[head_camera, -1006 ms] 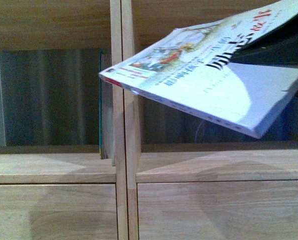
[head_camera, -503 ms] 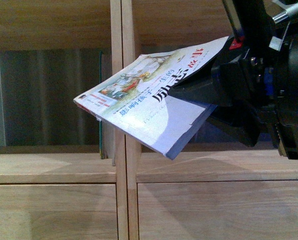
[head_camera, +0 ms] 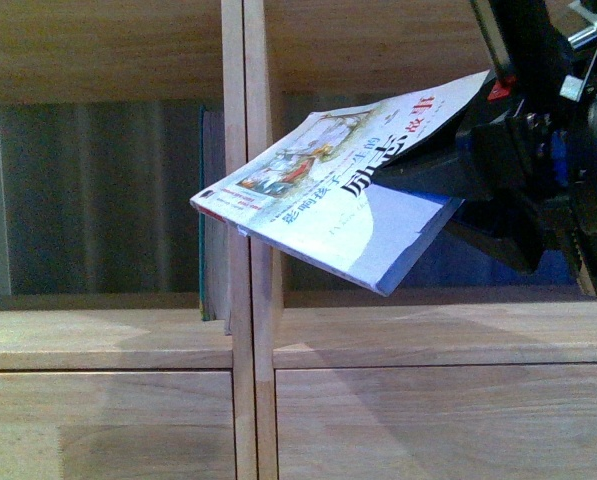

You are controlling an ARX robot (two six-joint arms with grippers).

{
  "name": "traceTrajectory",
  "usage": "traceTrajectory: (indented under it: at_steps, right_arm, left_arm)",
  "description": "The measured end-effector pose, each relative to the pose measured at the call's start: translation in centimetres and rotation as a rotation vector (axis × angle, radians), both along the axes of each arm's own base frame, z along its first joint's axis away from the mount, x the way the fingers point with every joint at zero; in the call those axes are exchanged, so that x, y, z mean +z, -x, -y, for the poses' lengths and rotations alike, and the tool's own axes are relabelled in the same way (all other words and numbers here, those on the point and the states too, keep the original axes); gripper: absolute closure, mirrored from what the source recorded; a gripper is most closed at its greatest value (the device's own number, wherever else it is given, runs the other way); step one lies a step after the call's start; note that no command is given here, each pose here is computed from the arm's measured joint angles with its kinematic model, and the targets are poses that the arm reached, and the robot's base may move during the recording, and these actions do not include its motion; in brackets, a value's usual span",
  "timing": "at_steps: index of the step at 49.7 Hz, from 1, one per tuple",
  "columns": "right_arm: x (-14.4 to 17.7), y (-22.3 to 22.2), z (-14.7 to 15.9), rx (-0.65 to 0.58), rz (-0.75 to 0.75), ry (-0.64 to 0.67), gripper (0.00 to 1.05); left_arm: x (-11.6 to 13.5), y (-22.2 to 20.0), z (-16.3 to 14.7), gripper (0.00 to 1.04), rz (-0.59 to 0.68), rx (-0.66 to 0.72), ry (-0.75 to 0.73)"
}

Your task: Organize books on shelf

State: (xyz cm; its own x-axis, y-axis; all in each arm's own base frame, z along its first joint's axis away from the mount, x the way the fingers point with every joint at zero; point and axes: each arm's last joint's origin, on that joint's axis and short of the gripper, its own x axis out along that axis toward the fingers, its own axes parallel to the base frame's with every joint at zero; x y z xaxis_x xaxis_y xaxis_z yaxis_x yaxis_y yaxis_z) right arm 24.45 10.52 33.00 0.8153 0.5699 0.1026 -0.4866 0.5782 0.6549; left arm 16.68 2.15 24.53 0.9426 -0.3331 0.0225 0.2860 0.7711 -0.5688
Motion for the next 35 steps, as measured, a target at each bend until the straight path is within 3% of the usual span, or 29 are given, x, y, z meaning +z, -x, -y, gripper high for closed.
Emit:
traceTrajectory:
  at_steps: [6, 18, 35]
  right_arm:
    - [0.5, 0.6, 0.0, 0.009, 0.019, -0.004, 0.97]
    - [1.2, 1.6, -0.5, 0.058, 0.043, -0.012, 0.97]
    - [1.3, 2.0, -0.7, 0.107, 0.034, -0.019, 0.97]
  left_arm:
    - [2.6, -1.7, 0.9, 0.07, 0.058, -0.146, 0.105]
    - [6.7, -3.8, 4.2, 0.07, 0.18, -0.275, 0.294]
    - [7.6, -4.9, 9.9, 0.07, 0.152, -0.466, 0.408]
